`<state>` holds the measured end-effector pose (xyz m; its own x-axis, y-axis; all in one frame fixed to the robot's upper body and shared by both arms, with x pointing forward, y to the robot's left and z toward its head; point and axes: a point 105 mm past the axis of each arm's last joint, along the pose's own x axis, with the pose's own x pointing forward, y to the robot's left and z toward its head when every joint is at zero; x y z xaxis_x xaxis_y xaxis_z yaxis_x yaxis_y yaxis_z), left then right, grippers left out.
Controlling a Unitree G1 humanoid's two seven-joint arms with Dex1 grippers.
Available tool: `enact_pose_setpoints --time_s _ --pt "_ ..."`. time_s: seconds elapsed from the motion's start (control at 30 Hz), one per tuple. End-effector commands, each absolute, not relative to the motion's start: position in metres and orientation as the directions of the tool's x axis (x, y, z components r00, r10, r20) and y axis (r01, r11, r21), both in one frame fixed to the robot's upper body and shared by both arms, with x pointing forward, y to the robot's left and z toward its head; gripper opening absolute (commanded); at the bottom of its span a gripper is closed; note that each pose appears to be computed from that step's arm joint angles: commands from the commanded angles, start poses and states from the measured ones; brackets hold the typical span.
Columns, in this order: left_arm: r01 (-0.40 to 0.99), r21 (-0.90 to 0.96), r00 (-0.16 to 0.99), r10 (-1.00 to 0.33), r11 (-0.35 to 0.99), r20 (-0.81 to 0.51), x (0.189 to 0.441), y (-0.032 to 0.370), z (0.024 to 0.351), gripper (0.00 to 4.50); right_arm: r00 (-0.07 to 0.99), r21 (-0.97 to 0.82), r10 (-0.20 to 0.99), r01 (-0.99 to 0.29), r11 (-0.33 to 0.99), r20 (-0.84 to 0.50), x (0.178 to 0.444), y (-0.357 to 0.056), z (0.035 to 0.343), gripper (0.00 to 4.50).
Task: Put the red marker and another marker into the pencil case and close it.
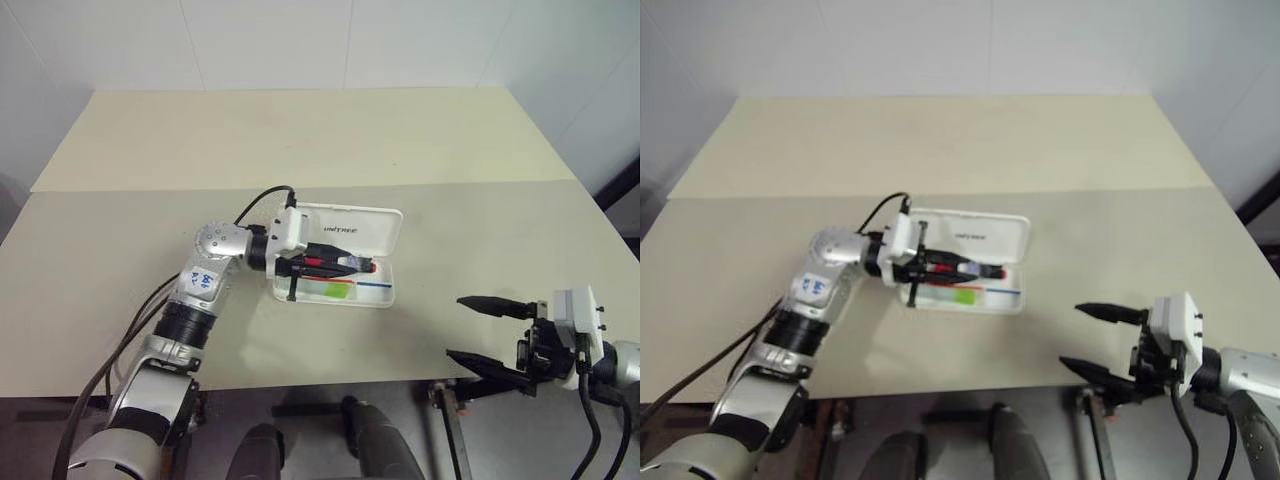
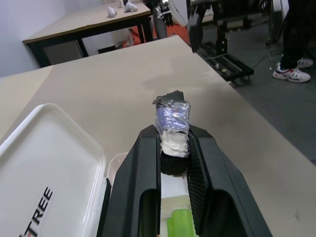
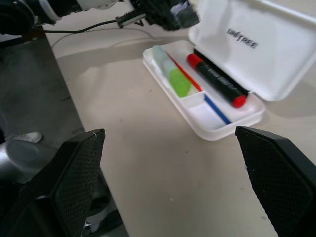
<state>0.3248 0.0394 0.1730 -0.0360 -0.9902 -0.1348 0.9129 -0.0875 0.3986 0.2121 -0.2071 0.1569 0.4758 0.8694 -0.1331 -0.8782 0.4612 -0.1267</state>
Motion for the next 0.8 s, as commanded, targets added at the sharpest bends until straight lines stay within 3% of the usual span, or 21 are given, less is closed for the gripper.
enact_pose_setpoints --time_s 0.03,0.23,0.8 --pt "0.895 0.437 -0.028 -0.99 -0.088 -0.141 0.33 0.031 0.177 0.37 0.502 -0.166 0.862 -0.857 0.487 -0.066 0.212 -0.214 0.171 4.5" --pt "0.897 0.434 -0.011 -0.987 -0.082 -0.163 0.337 0.022 0.166 0.37 0.494 -0.192 0.869 -0.853 0.485 -0.001 0.216 -0.218 0.182 4.5" --pt "0.886 0.444 -0.004 -0.961 -0.132 -0.278 0.339 -0.008 0.147 0.37 0.536 -0.19 0.844 -0.831 0.523 -0.024 0.227 -0.217 0.176 4.5"
